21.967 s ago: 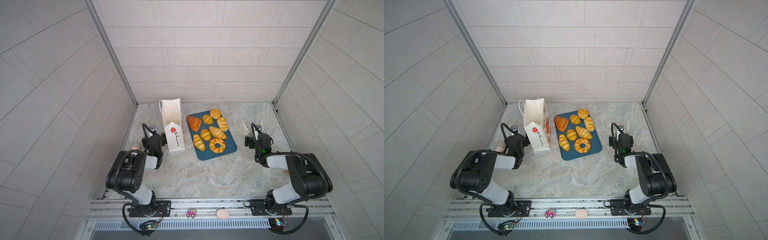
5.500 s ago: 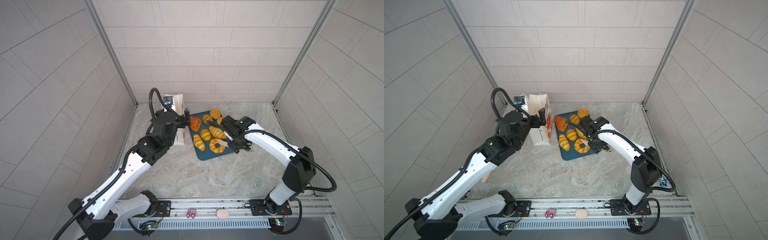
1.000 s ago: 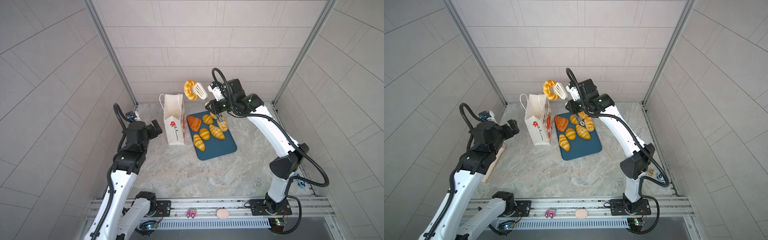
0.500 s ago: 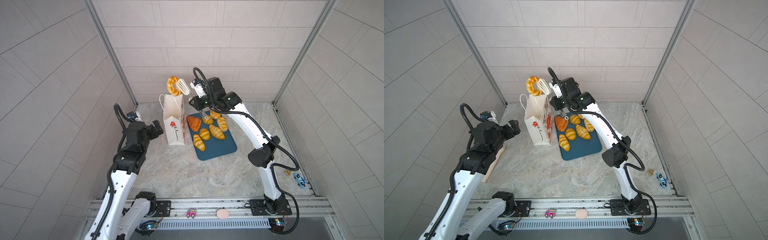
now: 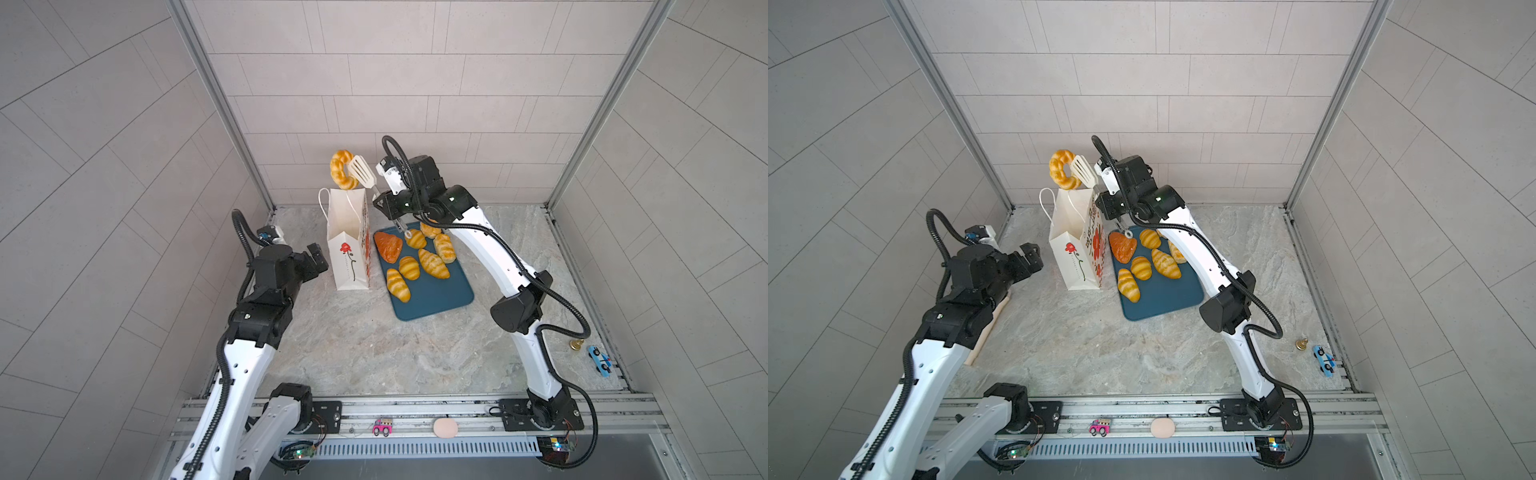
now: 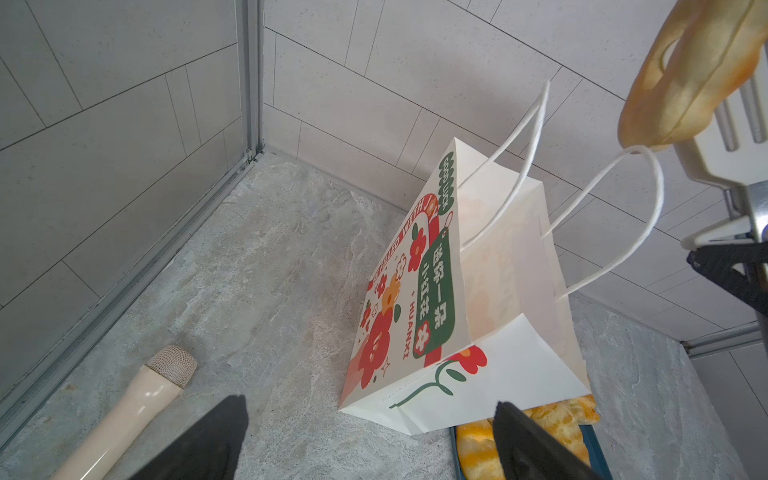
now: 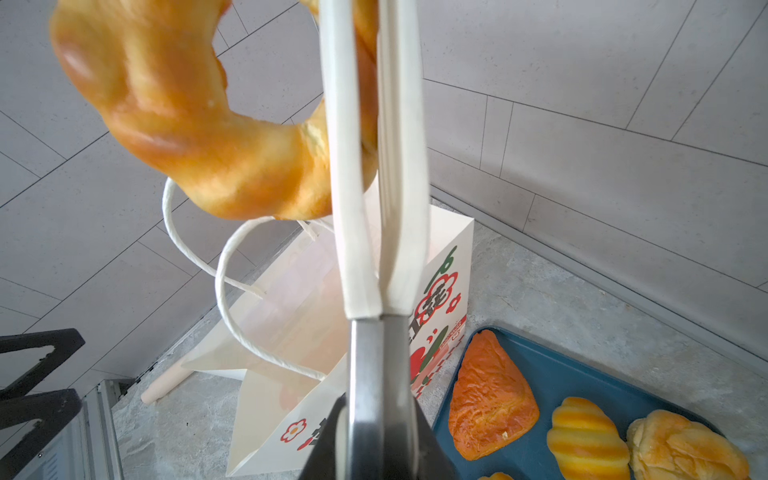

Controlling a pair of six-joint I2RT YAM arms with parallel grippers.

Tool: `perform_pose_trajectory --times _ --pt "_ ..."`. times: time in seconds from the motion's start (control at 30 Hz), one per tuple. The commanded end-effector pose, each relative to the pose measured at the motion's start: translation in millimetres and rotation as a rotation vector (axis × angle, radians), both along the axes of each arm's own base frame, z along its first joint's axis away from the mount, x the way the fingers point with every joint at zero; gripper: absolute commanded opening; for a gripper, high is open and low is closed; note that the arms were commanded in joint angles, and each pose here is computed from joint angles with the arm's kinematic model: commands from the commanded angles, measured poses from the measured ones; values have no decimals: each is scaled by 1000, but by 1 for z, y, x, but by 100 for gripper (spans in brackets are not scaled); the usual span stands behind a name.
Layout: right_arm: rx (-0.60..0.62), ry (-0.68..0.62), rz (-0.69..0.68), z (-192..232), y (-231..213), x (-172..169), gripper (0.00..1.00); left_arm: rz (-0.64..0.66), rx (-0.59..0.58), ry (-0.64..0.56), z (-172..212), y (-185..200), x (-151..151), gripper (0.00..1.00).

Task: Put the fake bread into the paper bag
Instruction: 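Carry the ring bread in the tongs over to the paper bag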

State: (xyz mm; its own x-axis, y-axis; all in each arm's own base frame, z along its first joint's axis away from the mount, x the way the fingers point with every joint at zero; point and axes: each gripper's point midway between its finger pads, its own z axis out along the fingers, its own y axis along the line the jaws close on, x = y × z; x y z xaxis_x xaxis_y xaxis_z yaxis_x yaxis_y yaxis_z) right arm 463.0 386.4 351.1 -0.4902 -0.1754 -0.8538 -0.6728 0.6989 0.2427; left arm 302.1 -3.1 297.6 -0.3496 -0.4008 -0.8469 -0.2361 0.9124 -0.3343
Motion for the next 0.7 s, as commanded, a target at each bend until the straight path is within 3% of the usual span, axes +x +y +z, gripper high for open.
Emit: perform_pose_trajectory --times 0.0,0.23,0.67 --pt "59 -128 -1 64 -9 -20 23 10 -12 -1 -3 2 -1 100" --pt "-33 -141 -18 57 -8 -35 24 3 -13 2 -5 1 -2 100" --pt "-42 -224 -80 92 -26 -48 25 3 -14 8 -11 2 -6 100"
